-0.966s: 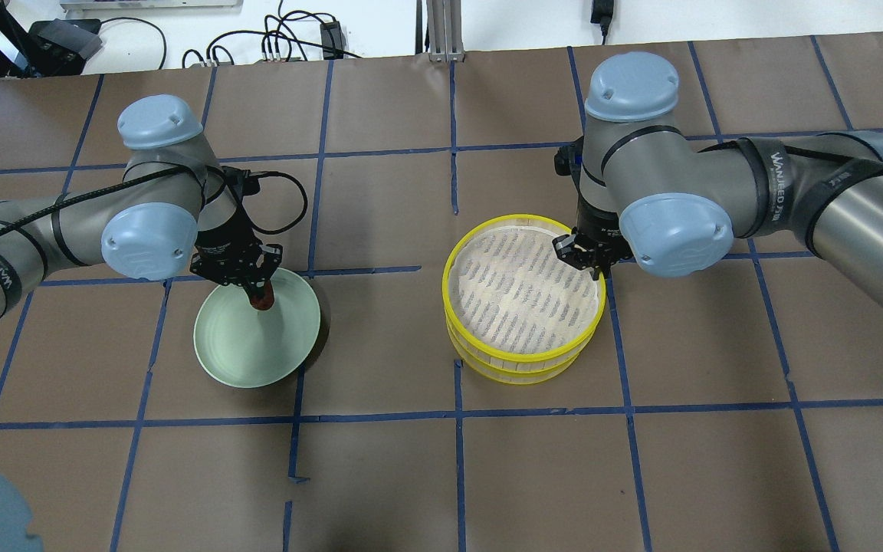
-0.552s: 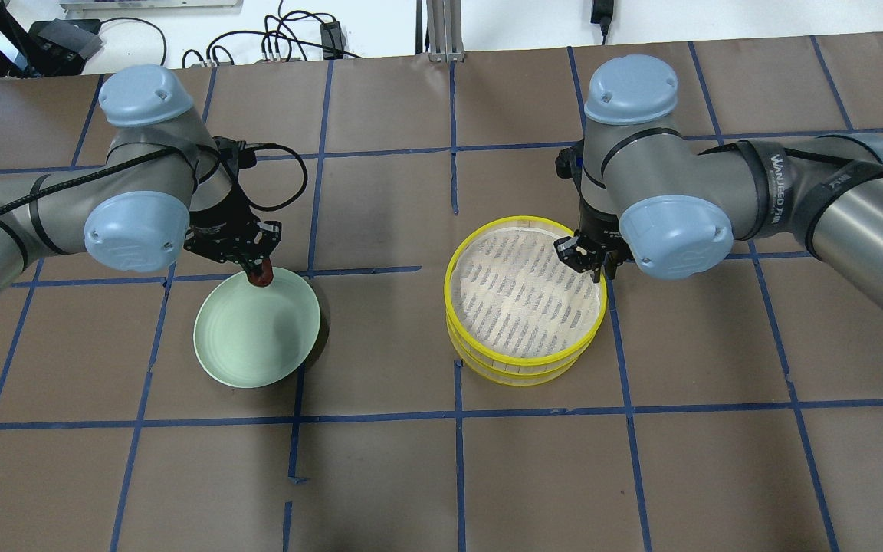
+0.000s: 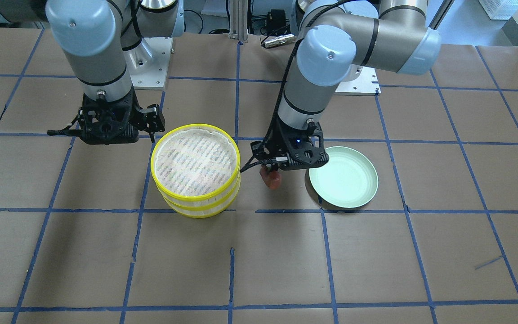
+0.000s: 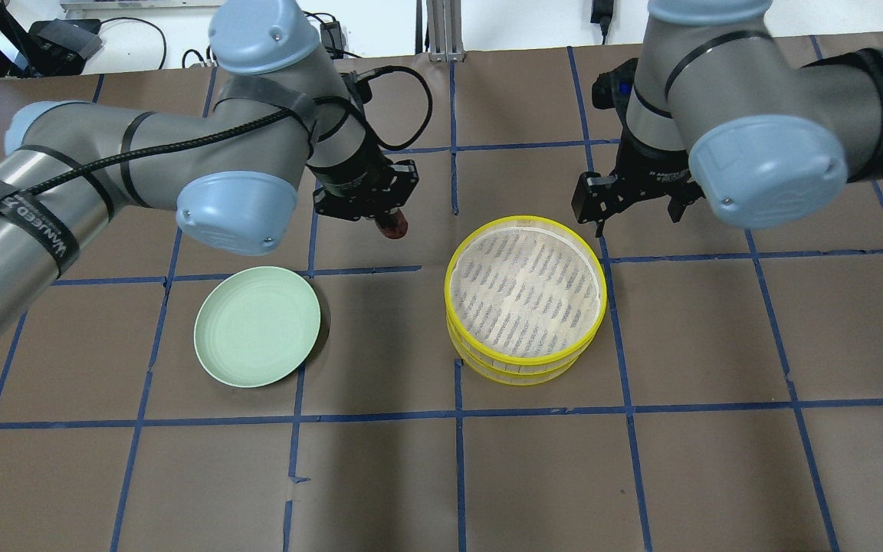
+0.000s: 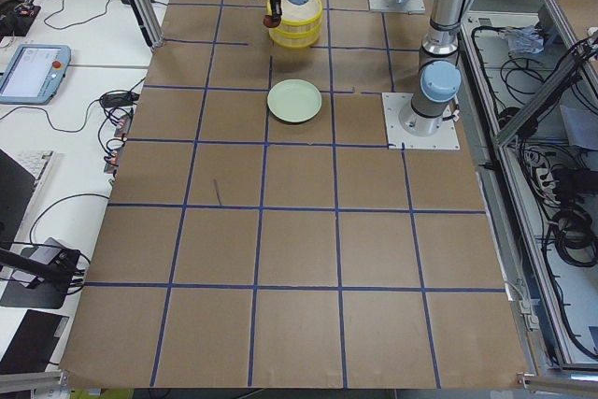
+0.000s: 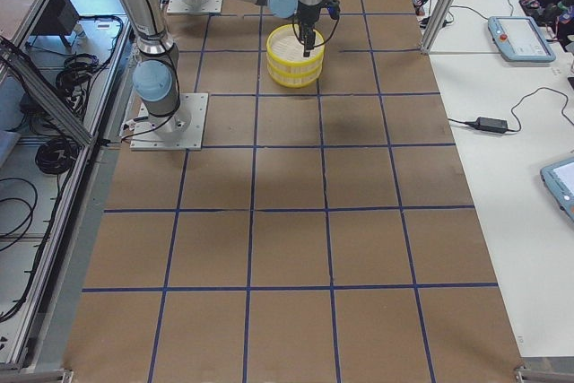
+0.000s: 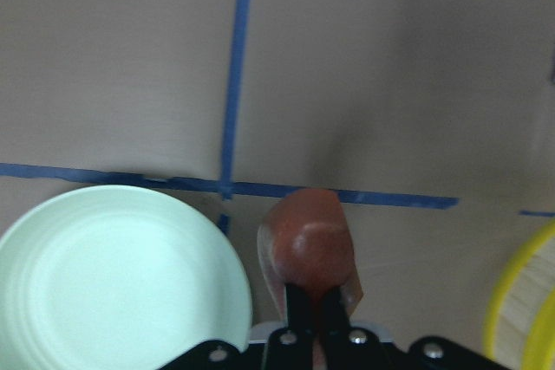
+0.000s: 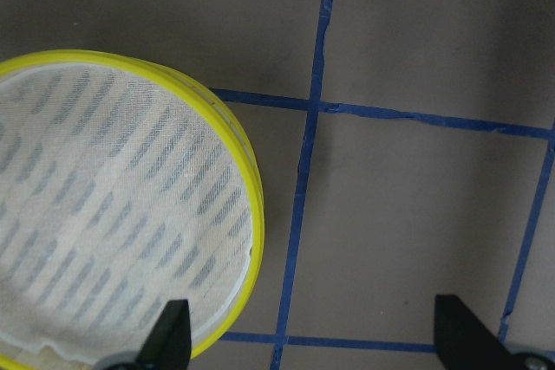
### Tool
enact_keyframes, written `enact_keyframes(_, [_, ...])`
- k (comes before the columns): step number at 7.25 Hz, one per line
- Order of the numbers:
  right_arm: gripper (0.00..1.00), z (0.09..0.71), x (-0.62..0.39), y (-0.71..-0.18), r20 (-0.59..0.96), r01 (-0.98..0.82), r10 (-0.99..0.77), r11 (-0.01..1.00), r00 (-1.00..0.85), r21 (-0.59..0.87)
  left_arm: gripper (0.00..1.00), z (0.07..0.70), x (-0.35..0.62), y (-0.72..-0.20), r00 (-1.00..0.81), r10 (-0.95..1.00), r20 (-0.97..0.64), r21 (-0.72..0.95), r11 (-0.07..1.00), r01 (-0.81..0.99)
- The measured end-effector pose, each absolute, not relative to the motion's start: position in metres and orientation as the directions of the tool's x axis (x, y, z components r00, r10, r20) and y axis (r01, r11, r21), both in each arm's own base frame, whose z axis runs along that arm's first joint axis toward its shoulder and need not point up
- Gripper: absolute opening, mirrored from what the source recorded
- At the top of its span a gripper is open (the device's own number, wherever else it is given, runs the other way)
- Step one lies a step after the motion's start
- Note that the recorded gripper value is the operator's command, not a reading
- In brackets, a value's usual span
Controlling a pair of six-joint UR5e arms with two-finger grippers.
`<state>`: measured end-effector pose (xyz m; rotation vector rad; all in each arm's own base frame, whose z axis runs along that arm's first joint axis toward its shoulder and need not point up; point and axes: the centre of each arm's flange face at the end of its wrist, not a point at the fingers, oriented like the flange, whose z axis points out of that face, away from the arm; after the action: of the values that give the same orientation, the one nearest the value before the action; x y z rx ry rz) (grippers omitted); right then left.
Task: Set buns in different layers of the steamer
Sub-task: 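Carry the red-brown bun over the steamer with the left gripper while the right releases, then release the red-brown bun into the top tier and lift the left gripper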
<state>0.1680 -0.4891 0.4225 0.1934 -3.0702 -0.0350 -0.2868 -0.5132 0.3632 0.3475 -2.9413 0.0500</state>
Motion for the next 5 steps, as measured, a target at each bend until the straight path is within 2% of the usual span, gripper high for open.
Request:
enact_keyframes(1, [1.00,0.461,0.166,-0.483,0.041,-0.108,-0.109,0.994,-0.993,0.012,0.18,0.361,-0.316,-0.501,-0.945,-0.261,0.195,0.010,0.964,-0.265])
enact_keyframes(2, [1.00,0.493,0.162,-0.478,0.030,-0.078,-0.078,0.997,-0.996,-0.002,0.19,0.355,-0.344,-0.489,-0.931,-0.300,0.206,0.022,0.953,-0.302])
enact_keyframes(3, [1.00,0.511,0.157,-0.477,0.023,-0.026,-0.026,0.999,-0.999,-0.018,0.40,0.350,-0.367,-0.481,-0.913,-0.343,0.222,0.025,0.938,-0.346])
enact_keyframes(4, [1.00,0.520,0.150,-0.480,0.018,0.030,0.031,0.999,-0.999,-0.037,0.99,0.345,-0.383,-0.475,-0.898,-0.374,0.233,0.030,0.925,-0.378])
enact_keyframes(5, [1.00,0.524,0.145,-0.483,0.006,0.065,0.065,0.996,-0.998,-0.057,1.00,0.342,-0.392,-0.471,-0.893,-0.382,0.240,0.035,0.922,-0.385])
